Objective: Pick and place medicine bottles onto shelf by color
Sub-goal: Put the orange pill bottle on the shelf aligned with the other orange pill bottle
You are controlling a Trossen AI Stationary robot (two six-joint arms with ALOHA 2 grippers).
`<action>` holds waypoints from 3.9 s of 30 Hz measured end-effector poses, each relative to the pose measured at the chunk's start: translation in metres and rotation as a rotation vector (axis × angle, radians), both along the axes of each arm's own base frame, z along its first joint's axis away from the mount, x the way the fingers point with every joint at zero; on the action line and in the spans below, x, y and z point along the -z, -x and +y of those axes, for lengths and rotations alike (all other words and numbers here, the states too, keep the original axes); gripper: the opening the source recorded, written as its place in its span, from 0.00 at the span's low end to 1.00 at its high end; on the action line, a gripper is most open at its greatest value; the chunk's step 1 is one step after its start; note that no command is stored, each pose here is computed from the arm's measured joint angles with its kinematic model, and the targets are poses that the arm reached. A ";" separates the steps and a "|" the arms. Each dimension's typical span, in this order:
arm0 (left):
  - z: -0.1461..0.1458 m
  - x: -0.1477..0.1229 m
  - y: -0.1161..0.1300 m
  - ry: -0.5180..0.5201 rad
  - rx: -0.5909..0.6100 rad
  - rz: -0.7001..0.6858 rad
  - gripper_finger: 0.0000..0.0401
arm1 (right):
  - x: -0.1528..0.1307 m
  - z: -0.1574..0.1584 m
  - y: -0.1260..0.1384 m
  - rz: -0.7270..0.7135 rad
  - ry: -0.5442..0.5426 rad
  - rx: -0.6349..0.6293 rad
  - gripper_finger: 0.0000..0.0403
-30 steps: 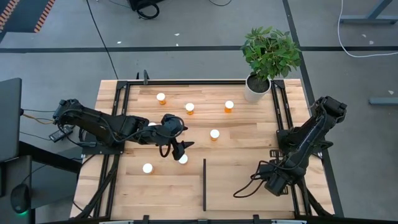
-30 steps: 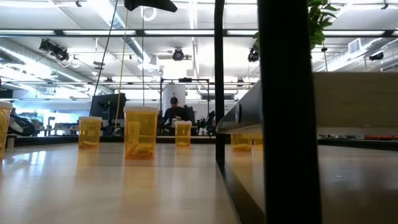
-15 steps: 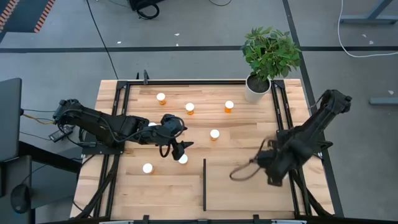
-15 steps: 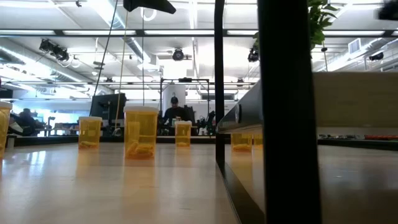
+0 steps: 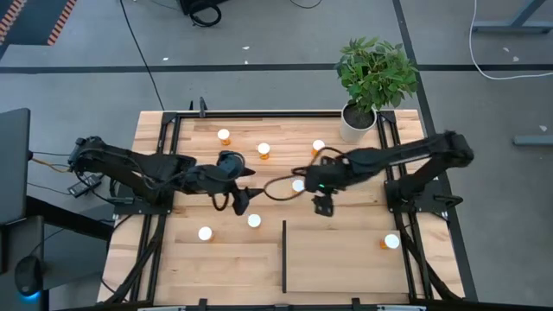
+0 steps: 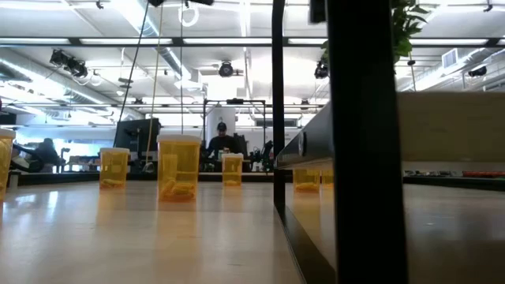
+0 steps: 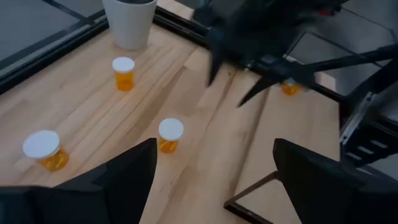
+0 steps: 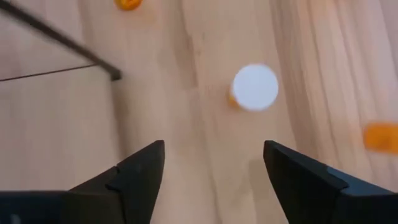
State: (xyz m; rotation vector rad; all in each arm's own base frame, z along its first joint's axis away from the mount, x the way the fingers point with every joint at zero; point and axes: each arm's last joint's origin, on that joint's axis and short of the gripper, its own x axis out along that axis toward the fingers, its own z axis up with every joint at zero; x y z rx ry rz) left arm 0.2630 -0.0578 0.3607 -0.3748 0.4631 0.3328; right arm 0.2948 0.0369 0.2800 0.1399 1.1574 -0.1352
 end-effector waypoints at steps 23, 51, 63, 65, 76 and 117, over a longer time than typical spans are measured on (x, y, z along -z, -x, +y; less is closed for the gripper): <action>0.016 -0.043 0.064 -0.100 0.076 -0.113 0.64 | 0.071 -0.047 -0.056 0.071 0.020 0.018 0.74; 0.016 -0.042 0.065 -0.108 0.078 -0.100 0.58 | 0.099 -0.051 -0.047 0.055 -0.001 0.090 0.73; 0.016 -0.042 0.065 -0.102 0.076 -0.100 0.57 | 0.098 -0.051 -0.048 0.035 -0.006 0.093 0.58; 0.016 -0.041 0.065 -0.103 0.076 -0.099 0.57 | 0.098 -0.051 -0.048 0.035 -0.006 0.093 0.55; 0.016 -0.041 0.065 -0.102 0.076 -0.099 0.57 | 0.098 -0.051 -0.044 0.083 -0.012 0.088 0.57; 0.016 -0.042 0.065 -0.124 0.087 -0.098 0.51 | -0.019 0.170 0.157 0.140 -0.293 0.240 0.56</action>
